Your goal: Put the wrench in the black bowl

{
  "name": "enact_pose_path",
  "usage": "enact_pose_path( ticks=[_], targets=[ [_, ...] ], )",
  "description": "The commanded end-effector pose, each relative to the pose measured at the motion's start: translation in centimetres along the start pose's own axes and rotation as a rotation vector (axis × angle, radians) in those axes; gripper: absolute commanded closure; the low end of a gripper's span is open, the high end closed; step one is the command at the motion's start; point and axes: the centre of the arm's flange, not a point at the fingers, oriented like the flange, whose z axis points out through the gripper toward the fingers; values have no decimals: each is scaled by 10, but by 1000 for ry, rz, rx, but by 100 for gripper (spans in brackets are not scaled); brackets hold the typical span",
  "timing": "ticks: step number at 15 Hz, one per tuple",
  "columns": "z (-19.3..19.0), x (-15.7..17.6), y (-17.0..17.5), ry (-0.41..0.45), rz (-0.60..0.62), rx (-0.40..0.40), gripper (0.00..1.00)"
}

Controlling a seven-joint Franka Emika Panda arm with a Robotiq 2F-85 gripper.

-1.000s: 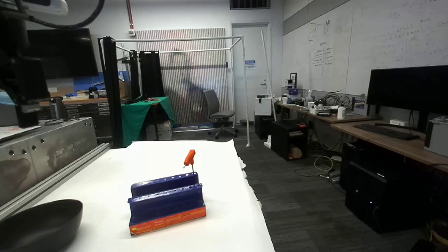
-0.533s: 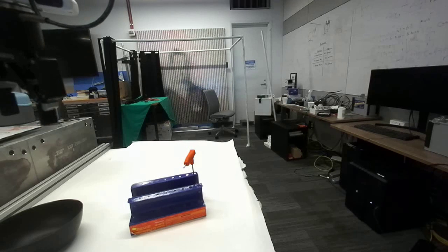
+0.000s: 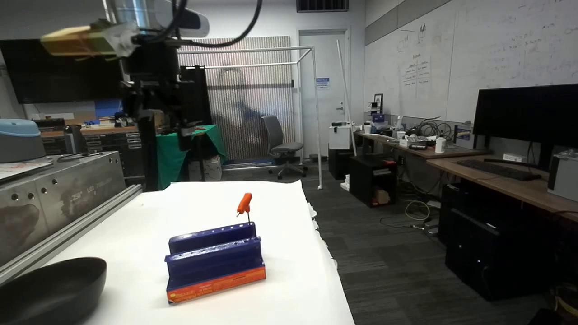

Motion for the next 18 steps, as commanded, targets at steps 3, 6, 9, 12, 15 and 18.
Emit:
enact_pose_path(
  ticks=[3, 6, 9, 12, 15, 18],
  targets=[
    [41, 88, 14, -25, 85, 31, 0],
    [72, 113, 21, -45, 109, 11, 0],
    [99, 131, 26, -76, 122, -13, 0],
    [124, 141, 25, -65, 118, -26, 0],
    [143, 147, 23, -53, 116, -32, 0],
    [156, 151, 25, -49, 122, -32, 0]
  ],
)
